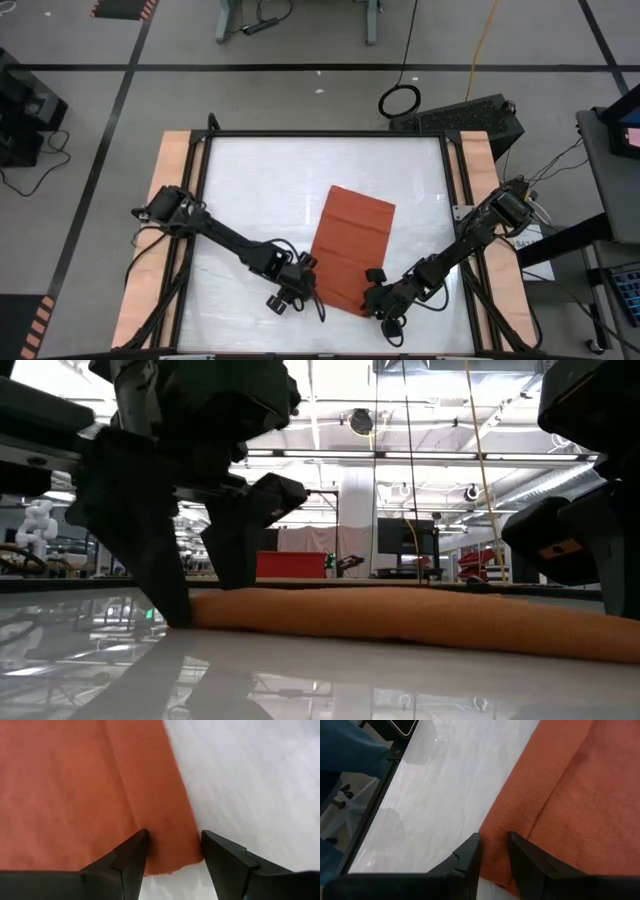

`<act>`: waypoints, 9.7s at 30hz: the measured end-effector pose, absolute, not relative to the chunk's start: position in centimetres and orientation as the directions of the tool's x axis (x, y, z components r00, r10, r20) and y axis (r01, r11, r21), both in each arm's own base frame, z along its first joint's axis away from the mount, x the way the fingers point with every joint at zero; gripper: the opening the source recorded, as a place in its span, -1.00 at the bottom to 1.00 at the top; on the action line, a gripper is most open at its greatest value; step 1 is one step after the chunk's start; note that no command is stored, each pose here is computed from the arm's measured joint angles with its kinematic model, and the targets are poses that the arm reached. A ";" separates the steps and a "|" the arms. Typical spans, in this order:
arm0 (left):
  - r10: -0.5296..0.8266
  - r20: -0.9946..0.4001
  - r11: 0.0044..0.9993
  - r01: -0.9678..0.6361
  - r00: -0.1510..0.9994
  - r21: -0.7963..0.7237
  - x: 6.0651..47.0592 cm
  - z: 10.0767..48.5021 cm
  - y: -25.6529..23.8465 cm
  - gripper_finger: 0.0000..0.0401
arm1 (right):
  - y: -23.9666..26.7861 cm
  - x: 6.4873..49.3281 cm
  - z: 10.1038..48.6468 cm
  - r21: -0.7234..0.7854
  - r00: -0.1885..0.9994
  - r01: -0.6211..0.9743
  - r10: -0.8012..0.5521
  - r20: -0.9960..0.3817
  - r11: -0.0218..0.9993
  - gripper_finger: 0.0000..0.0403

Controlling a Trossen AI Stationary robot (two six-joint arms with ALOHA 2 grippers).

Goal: Roll towel into tight, uniform cylinder
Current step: Roll the kitchen towel

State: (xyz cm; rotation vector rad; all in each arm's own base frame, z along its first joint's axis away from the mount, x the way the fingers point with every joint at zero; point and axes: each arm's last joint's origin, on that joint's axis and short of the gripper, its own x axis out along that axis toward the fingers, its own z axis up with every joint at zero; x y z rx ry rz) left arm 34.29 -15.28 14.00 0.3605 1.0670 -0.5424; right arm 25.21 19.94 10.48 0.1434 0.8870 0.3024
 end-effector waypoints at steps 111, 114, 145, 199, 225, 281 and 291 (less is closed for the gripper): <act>-0.705 -0.664 0.691 0.447 0.247 -0.568 37.1 12.4 -8.4 -0.81 | 23.4 22.7 10.4 -0.189 0.659 -0.070 -0.097 -0.746 0.979 -0.54; -0.681 -0.692 0.705 0.469 0.240 -0.532 36.8 12.3 -9.1 -0.80 | 23.1 22.9 10.4 -0.169 0.646 -0.051 -0.096 -0.757 0.984 -0.70; -0.278 -0.840 0.867 0.499 0.466 -0.010 33.9 18.2 -15.0 0.23 | 20.8 24.9 12.6 0.235 0.515 0.084 0.160 -0.842 0.968 -1.00; -0.237 -0.903 0.870 0.491 0.358 -0.034 33.7 13.8 -15.8 -0.44 | 17.2 23.6 14.6 0.610 0.600 0.388 0.313 -0.736 0.691 -1.00; -0.104 -0.874 0.869 0.471 0.475 0.153 32.5 17.7 -16.9 0.11 | 15.5 21.9 11.9 0.751 0.698 0.420 0.348 -0.626 0.509 -1.00; -0.428 -0.785 0.899 0.299 0.448 -0.320 34.2 13.2 -11.3 -0.92 | 16.3 21.6 12.2 0.774 0.716 0.409 0.356 -0.601 0.484 -1.00; -0.565 -0.712 0.805 0.089 0.417 -0.587 35.0 13.6 -9.0 -0.92 | 16.2 20.4 11.2 0.762 0.703 0.483 0.327 -0.631 0.432 -1.00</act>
